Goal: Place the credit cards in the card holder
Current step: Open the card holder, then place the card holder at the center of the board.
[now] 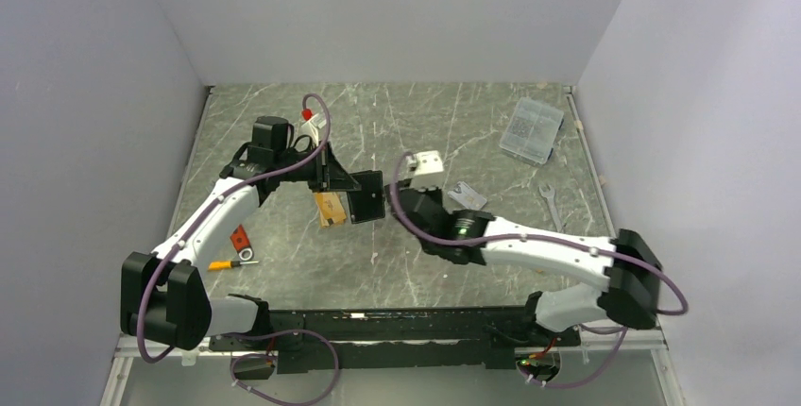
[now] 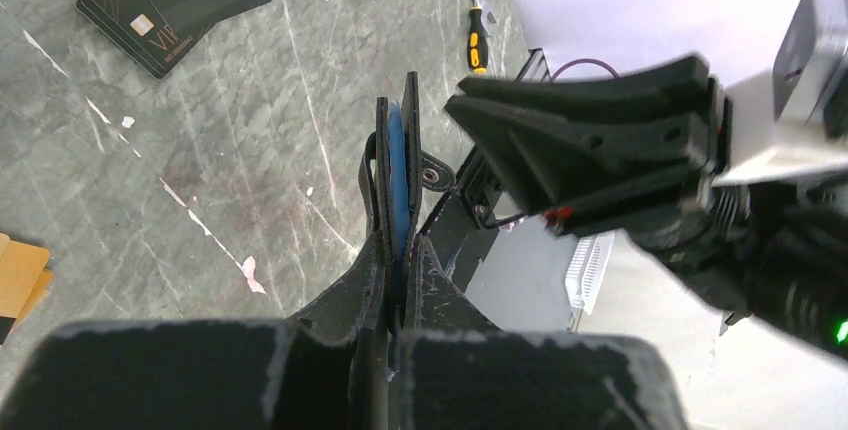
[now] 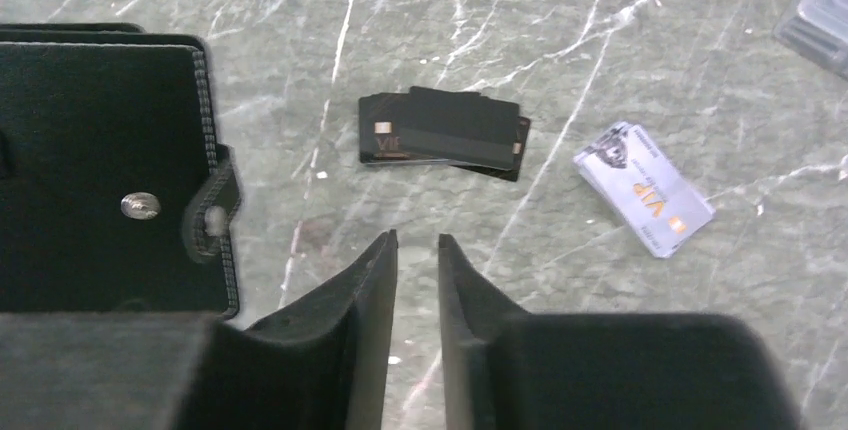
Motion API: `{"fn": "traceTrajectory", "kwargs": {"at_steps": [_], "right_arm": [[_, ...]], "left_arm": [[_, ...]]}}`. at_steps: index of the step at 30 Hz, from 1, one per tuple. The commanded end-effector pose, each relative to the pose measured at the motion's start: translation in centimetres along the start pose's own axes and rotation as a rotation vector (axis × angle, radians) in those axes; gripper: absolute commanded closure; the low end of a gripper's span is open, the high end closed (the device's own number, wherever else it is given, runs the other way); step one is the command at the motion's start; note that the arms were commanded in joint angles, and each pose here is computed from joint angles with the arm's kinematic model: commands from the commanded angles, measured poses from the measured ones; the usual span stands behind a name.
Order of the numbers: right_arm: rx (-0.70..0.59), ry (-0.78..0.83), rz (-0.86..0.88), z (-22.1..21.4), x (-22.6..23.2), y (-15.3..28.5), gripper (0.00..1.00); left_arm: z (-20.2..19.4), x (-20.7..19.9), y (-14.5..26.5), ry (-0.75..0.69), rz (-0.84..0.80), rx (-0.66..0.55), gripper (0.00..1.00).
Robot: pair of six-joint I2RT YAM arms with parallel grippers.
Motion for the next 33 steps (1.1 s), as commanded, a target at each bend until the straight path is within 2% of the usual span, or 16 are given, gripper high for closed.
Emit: {"fn": "traceTrajectory", "kwargs": {"at_steps": [1,2,3,5,10,14,18,24,30,33], "right_arm": [[0.014,-0.202,0.215,2.6,-0.5,1.9,0.54],[0.016,-0.222,0.263,2.7,-0.5,2.6,0.39],[0.026,-0.241,0.310,2.8,-0.3,3.2,0.31],[0.046,-0.252,0.359,2.9,0.1,3.9,0.24],[0.097,-0.243,0.459,2.6,2.9,4.3,0.19],[0.124,-0.212,0.473,2.0,4.3,3.4,0.19],[0.149,-0.196,0.423,1.1,4.1,2.1,0.27],[0.142,-0.235,0.378,0.8,2.6,0.8,0.56],[0.163,-0.242,0.377,0.0,2.3,0.2,0.74],[0.188,-0.236,0.368,-0.8,2.1,0.1,0.90]], "left_arm": [[0.7,-0.5,0.0,-0.069,-0.039,-0.024,1.00],[0.5,-0.2,-0.3,-0.065,-0.038,-0.020,1.00],[0.4,0.0,-0.5,-0.057,-0.037,-0.015,1.00],[0.3,0.5,-1.1,-0.059,-0.033,-0.005,1.00],[0.0,0.6,-2.0,-0.066,-0.037,0.014,1.00],[-0.2,0.4,-2.0,-0.078,-0.040,0.019,1.00],[-0.5,0.1,-1.9,-0.078,-0.059,0.022,1.00],[-1.3,-0.2,-2.3,-0.068,-0.100,0.046,1.00],[-2.3,-0.5,-3.0,-0.062,-0.140,0.079,1.00],[-2.3,-0.6,-3.2,-0.063,-0.150,0.087,0.98]]}}
Point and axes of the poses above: each gripper's point midway between its finger pads, its own y axis back along the fingers, its own x axis along the line the jaws close on, z = x × y, the point moved 3 cm from there along y, back along the fingers, and after that the axes turned 7 degrees about -y, right-handed, at the moved point
